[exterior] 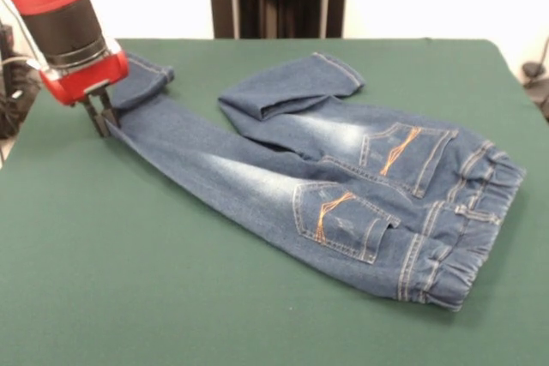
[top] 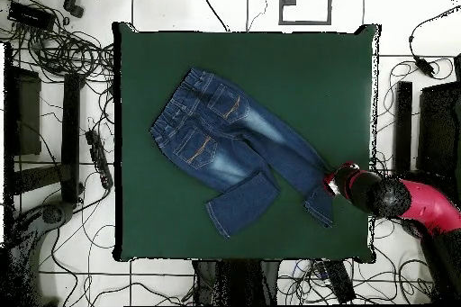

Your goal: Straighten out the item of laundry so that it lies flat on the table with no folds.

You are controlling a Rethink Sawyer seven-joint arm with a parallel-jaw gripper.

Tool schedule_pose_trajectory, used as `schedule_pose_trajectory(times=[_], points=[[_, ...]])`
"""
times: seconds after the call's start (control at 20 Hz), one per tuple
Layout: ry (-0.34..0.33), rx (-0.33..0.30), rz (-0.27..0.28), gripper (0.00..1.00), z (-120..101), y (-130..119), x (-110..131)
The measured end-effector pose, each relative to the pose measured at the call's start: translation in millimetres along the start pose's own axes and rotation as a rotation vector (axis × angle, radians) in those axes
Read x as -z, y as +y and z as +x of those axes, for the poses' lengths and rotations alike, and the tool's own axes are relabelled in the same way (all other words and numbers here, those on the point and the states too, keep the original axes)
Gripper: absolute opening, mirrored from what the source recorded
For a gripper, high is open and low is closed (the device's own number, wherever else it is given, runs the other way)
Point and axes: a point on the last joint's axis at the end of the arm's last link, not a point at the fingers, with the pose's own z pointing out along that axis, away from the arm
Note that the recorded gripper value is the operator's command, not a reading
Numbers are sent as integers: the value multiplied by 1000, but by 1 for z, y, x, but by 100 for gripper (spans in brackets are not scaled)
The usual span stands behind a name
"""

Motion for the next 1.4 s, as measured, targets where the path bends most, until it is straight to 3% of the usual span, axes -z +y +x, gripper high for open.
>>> schedule_pose_trajectory(times=[0.6,0.65,1.4], points=[[37,118,30,0,-19,10,-3],[45,142,33,100,-26,14,-5],[88,213,28,100,-41,30,-9]])
